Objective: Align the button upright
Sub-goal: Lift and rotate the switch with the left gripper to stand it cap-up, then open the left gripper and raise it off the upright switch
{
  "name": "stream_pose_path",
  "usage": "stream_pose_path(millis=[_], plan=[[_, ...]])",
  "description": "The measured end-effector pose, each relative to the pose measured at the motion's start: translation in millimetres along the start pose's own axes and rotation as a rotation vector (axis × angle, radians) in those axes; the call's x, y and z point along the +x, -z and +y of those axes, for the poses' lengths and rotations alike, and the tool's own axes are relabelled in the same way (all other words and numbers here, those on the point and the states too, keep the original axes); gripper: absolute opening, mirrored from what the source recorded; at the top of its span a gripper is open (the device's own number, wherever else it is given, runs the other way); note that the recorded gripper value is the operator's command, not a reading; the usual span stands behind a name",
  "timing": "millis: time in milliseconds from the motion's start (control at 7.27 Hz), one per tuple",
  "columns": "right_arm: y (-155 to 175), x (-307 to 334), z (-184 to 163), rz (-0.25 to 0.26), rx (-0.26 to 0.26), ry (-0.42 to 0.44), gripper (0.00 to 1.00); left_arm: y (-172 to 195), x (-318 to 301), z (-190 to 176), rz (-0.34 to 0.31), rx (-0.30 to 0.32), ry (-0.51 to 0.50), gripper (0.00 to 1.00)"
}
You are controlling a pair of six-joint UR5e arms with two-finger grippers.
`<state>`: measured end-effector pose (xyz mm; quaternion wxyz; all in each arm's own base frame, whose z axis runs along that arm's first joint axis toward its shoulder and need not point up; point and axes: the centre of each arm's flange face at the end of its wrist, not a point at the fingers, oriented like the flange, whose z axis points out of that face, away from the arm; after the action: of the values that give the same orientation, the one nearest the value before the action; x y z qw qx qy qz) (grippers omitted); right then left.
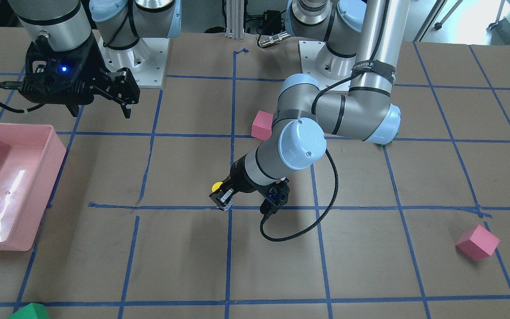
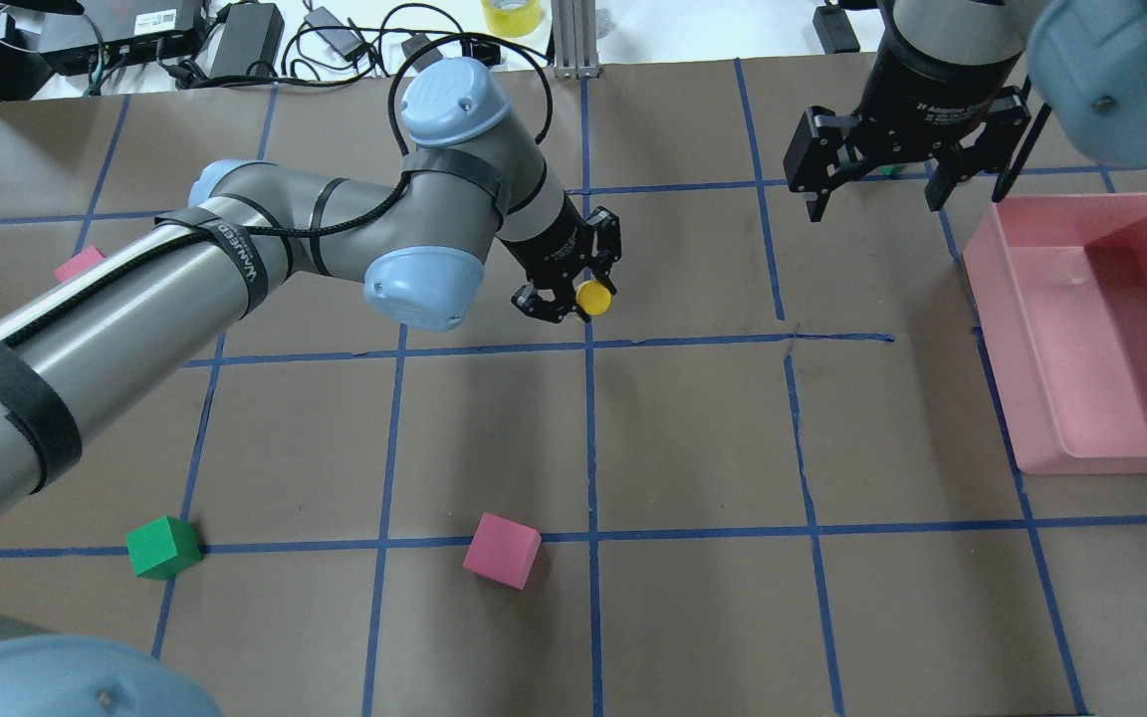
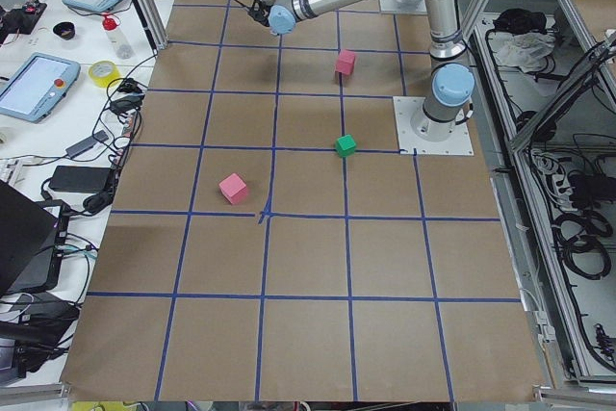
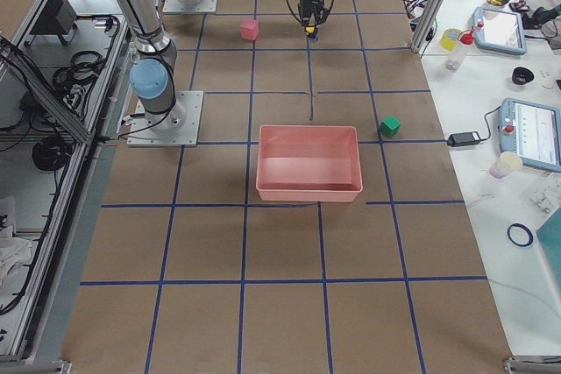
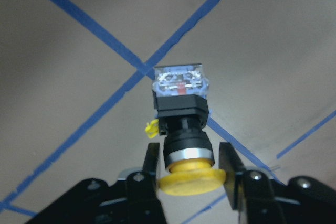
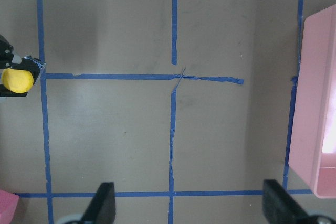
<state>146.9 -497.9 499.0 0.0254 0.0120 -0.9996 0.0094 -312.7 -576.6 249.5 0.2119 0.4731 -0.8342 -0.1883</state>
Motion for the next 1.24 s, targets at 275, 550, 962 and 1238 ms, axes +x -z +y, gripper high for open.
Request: stream_pose_path(millis=[275, 550, 962, 1238], plan=[[0, 0, 0, -0.001, -0.001, 0.0, 1.0, -12, -1, -27, -0.011, -0.087, 0.094, 0.0], [0, -1, 0, -0.003, -0.003, 0.001, 1.0, -20, -2, -52, -0.014, -0.13, 0.144, 0.17], [-1, -1, 1, -0.003, -0.007, 0.002, 1.0, -28, -8, -59, -0.04, -0.15, 0.187, 0.93], [-2, -1, 1, -0.004, -0.008, 0.002, 1.0, -27, -9, -59, -0.042, -0.146, 0.19, 1.0]])
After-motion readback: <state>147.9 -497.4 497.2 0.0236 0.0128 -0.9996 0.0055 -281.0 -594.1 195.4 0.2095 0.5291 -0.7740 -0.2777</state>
